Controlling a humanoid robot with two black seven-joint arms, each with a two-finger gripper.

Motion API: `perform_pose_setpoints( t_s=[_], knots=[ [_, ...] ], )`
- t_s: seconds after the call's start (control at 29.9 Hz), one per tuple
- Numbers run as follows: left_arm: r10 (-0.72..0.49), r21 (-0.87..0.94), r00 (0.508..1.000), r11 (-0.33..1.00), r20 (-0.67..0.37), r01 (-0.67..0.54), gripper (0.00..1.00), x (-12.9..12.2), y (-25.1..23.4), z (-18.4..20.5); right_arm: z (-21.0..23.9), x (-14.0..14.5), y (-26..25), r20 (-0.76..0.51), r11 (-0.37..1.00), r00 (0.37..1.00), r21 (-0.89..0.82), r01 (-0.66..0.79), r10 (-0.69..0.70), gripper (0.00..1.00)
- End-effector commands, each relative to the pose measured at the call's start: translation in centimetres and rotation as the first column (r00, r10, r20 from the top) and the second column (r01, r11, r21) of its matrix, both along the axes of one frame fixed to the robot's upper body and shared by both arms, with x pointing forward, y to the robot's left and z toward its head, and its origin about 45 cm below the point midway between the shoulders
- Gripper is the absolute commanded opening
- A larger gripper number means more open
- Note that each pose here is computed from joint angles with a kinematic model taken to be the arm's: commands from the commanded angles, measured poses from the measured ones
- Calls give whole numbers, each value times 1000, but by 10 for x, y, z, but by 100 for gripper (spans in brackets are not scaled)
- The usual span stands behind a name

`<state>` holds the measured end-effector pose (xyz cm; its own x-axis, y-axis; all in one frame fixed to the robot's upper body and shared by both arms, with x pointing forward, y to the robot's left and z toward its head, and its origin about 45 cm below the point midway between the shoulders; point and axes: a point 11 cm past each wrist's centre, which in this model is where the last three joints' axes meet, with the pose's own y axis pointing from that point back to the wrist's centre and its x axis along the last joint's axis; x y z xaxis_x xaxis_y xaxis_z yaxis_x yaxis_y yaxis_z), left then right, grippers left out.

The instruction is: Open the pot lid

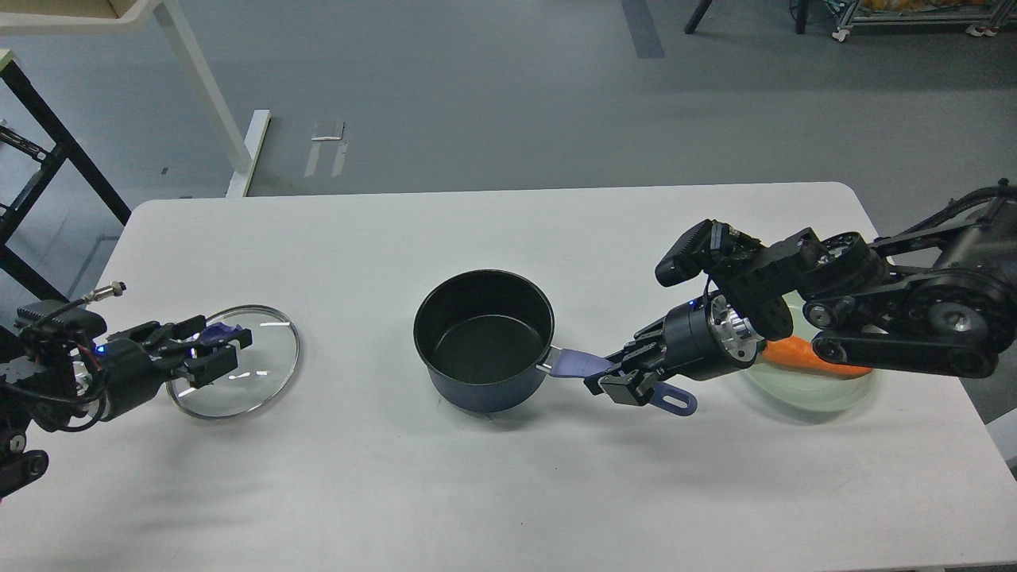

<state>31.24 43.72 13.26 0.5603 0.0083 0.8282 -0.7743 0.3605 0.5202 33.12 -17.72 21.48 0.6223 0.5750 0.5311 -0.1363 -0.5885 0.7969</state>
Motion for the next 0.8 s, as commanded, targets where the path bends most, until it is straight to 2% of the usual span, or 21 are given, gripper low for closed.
perform_pose_setpoints(
  t_s=[0.0, 0.07, 0.1, 0.27, 0.4, 0.5, 0.64, 0.77],
  knots=[
    [86, -69, 996, 994, 36, -84, 98, 13, 6, 15, 6, 3, 2, -9, 999, 999, 38, 38, -38, 81],
    [137, -116, 989, 985, 55, -130, 99, 21, 8, 25, 11, 6, 3, -10, 996, 998, 60, 62, -62, 92],
    [164, -141, 984, 978, 64, -153, 99, 26, 9, 30, 15, 9, 2, -8, 994, 997, 76, 78, -77, 95],
    [275, -270, 955, 933, 109, -238, 99, 48, 12, 56, 44, 27, -1, 18, 971, 986, 177, 161, -167, 97],
    [404, -436, 906, 843, 125, -315, 99, 70, 12, 84, 89, 49, -17, 38, 896, 952, 353, 271, -303, 99],
    [495, -576, 865, 731, 79, -366, 99, 85, 13, 102, 112, 62, -26, -15, 791, 915, 498, 355, -402, 99],
    [556, -707, 831, 589, 1, -393, 99, 98, 2, 109, 133, 75, -57, -146, 592, 832, 639, 492, -534, 99],
    [591, -784, 805, 478, -45, -395, 99, 114, -10, 111, 141, 82, -96, -292, 380, 729, 701, 603, -619, 99]
  ],
)
